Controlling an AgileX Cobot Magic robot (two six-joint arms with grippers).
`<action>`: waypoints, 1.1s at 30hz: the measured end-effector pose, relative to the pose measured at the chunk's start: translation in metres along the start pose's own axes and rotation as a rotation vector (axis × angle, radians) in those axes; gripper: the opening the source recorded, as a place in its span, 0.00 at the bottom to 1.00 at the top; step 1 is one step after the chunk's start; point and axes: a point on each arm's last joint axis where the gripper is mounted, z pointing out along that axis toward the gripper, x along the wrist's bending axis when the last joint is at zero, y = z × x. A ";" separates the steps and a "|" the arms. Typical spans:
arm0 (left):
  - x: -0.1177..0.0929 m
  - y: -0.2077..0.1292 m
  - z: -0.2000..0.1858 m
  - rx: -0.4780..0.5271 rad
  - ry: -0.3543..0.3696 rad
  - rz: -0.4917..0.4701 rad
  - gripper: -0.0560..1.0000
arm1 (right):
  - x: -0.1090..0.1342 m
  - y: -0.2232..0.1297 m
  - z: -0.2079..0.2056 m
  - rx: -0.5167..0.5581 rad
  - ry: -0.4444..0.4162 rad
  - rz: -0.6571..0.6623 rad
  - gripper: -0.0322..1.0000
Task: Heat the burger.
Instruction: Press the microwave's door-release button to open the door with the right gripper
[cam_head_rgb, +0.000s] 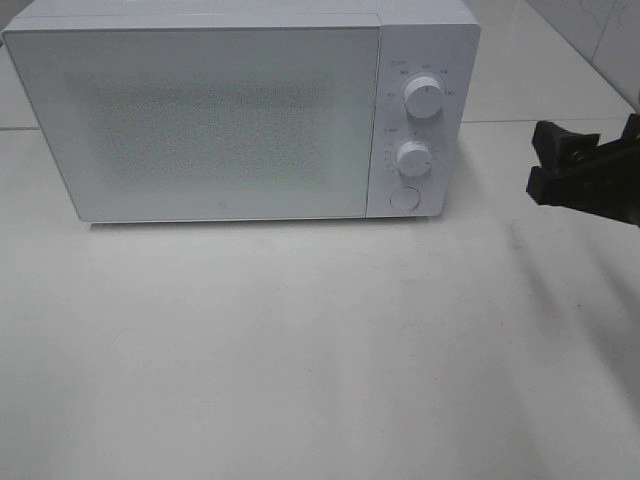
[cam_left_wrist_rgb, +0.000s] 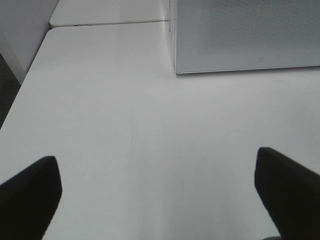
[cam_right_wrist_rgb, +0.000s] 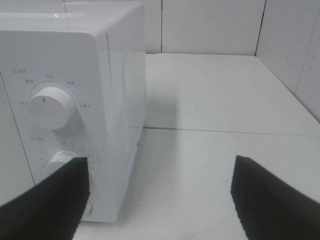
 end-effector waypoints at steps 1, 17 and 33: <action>0.000 0.000 0.000 0.000 0.000 0.000 0.98 | 0.000 0.000 0.000 0.000 0.000 0.000 0.78; 0.000 0.000 0.000 0.000 0.000 0.000 0.98 | 0.049 -0.028 -0.010 0.054 -0.036 -0.009 0.78; 0.000 0.000 0.000 0.000 0.000 0.000 0.98 | 0.097 -0.036 -0.001 0.109 -0.031 -0.078 0.78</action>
